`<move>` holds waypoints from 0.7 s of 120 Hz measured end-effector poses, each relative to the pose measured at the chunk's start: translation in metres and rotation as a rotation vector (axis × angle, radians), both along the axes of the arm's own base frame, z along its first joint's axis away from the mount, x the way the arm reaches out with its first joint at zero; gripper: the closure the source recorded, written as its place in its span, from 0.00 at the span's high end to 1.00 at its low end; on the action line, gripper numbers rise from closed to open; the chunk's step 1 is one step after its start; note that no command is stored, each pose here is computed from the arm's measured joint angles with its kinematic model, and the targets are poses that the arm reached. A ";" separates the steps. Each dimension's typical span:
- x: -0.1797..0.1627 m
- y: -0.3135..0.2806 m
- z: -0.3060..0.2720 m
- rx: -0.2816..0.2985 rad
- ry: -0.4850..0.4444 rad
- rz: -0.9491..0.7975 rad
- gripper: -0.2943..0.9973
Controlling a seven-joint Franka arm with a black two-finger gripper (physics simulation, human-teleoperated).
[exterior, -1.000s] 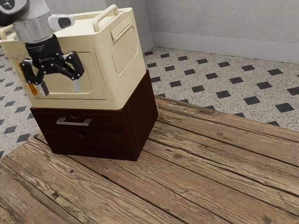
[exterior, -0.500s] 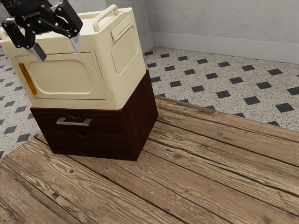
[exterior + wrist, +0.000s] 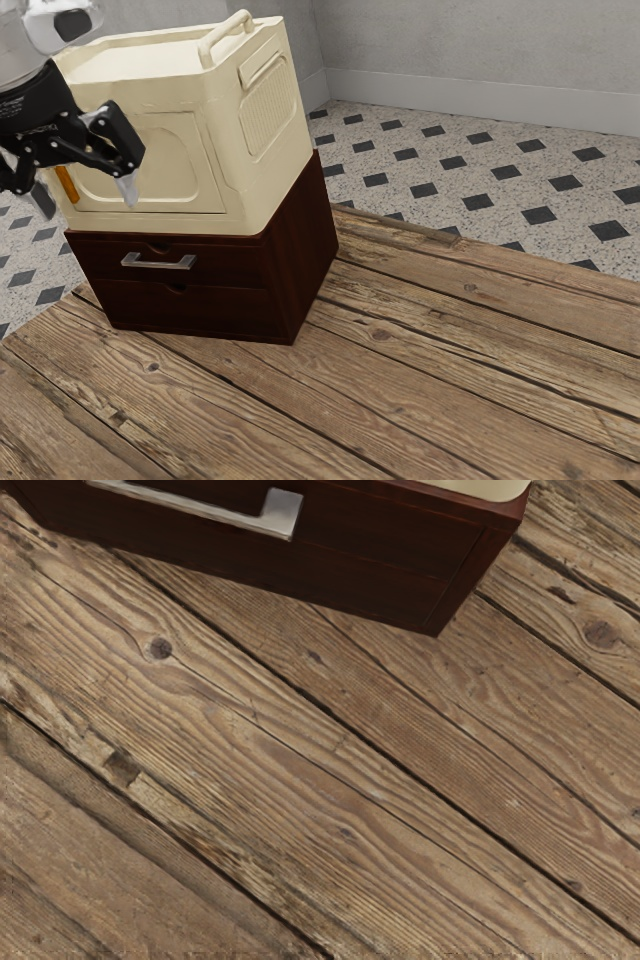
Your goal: Pull the drawer handle with one arm to open the drawer
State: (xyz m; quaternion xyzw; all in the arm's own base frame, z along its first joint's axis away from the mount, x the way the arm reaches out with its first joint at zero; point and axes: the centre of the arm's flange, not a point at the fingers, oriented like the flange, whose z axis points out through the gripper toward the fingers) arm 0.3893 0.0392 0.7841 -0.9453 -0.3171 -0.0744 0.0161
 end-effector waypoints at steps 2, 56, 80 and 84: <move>-0.010 -0.002 -0.005 0.006 -0.003 0.003 0.77; -0.134 -0.007 -0.139 -0.100 -0.075 -0.301 0.77; -0.137 0.004 -0.166 0.013 -0.115 -0.690 0.77; -0.137 0.005 -0.169 0.036 -0.121 -0.757 0.77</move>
